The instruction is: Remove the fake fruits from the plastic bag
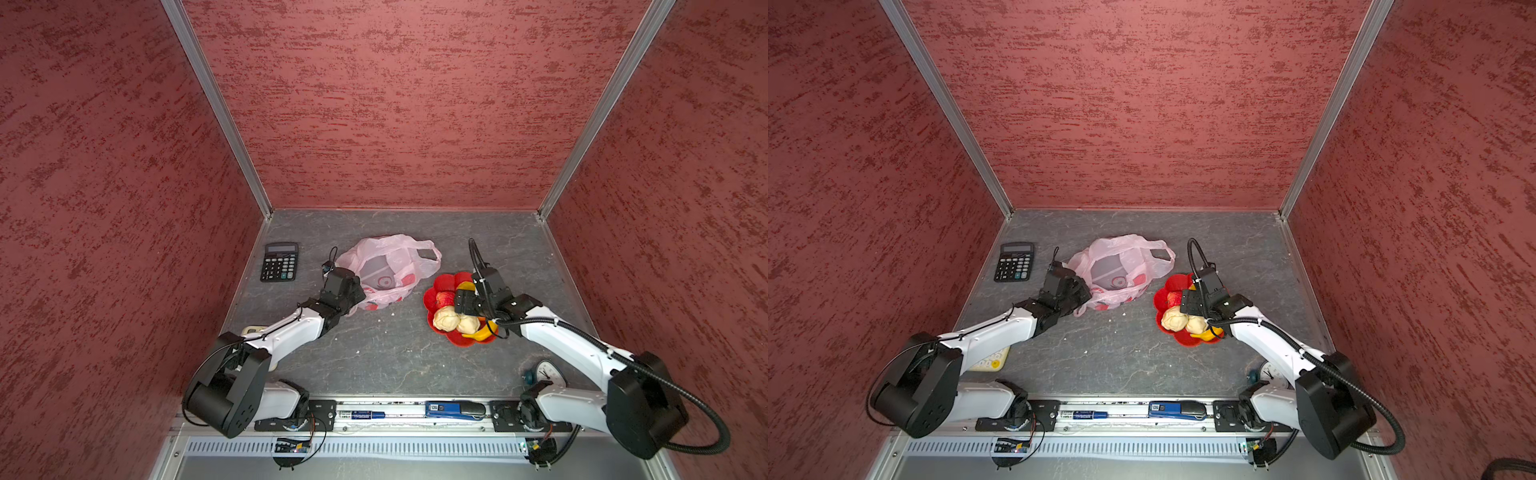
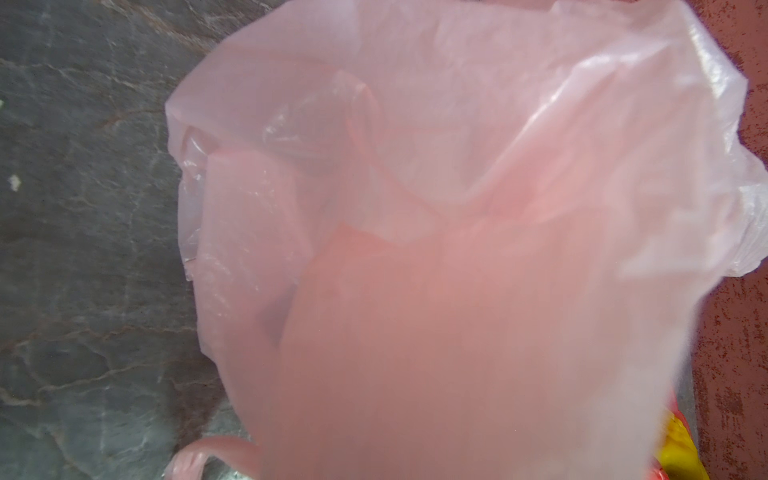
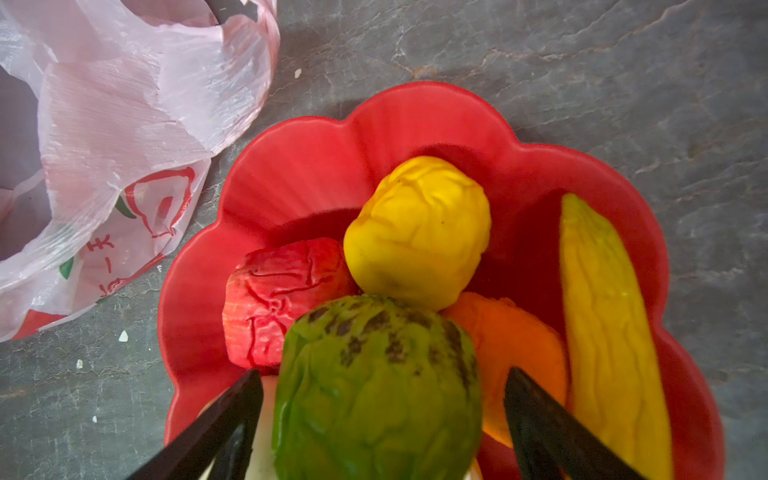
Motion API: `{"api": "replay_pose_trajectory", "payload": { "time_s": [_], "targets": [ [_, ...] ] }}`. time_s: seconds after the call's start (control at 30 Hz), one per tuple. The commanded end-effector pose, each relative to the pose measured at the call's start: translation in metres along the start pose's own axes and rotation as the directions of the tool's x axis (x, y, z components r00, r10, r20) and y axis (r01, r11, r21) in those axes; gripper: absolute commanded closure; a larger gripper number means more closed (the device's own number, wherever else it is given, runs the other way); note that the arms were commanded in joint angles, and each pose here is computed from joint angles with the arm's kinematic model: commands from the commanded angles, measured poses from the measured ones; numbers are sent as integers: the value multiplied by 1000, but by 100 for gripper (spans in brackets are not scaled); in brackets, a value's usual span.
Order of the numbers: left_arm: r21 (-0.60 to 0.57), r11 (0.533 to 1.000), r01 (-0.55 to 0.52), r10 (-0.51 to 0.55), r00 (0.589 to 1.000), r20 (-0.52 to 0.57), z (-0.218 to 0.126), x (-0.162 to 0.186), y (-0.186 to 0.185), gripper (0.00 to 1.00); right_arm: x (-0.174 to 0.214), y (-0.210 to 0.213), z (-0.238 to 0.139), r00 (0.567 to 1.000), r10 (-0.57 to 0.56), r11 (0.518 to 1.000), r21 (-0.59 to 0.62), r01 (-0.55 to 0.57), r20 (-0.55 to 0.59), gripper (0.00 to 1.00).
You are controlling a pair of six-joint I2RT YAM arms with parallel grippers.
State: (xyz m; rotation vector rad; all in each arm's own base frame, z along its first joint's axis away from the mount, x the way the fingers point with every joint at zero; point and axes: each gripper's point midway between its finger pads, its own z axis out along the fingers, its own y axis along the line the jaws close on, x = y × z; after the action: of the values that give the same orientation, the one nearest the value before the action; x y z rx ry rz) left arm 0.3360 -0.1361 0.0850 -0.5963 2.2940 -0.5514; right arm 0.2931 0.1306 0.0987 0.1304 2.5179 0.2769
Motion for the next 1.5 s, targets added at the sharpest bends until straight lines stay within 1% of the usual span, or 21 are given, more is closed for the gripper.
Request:
{"api": "replay_pose_trajectory", "payload": {
  "time_s": [0.0,0.17,0.37,0.63,0.9,0.97,1.17,1.27,1.47],
  "targets": [
    [9,1000,-10,10,1000,-5,2,1,-2,99,-19,2,-13,998,7,1000,-3,-7,69,8],
    [17,1000,-5,5,1000,-5,5,-1,-4,99,-31,4,-26,994,7,1000,-9,-7,106,8],
    [37,999,-1,1,1000,0,16,-11,-15,99,-46,9,-40,988,14,1000,-25,-10,154,7],
    [89,996,-24,23,1000,12,37,-39,-48,99,-57,14,-52,980,12,999,-47,-2,198,7],
    [112,992,-58,59,998,-1,68,-68,-73,96,-56,11,-54,975,25,998,-58,-12,221,7],
    [114,991,-65,67,998,-10,77,-72,-77,94,-54,11,-54,975,24,998,-61,-11,223,6],
    [129,990,-60,65,997,-31,94,-80,-87,78,-54,9,-55,972,27,998,-60,-14,232,6],
    [128,990,-59,64,997,-35,97,-82,-89,67,-55,9,-55,971,29,998,-61,-15,237,5],
    [130,990,-58,62,998,-25,94,-91,-91,53,-58,12,-51,971,30,997,-75,-13,239,4]
  ]
}}
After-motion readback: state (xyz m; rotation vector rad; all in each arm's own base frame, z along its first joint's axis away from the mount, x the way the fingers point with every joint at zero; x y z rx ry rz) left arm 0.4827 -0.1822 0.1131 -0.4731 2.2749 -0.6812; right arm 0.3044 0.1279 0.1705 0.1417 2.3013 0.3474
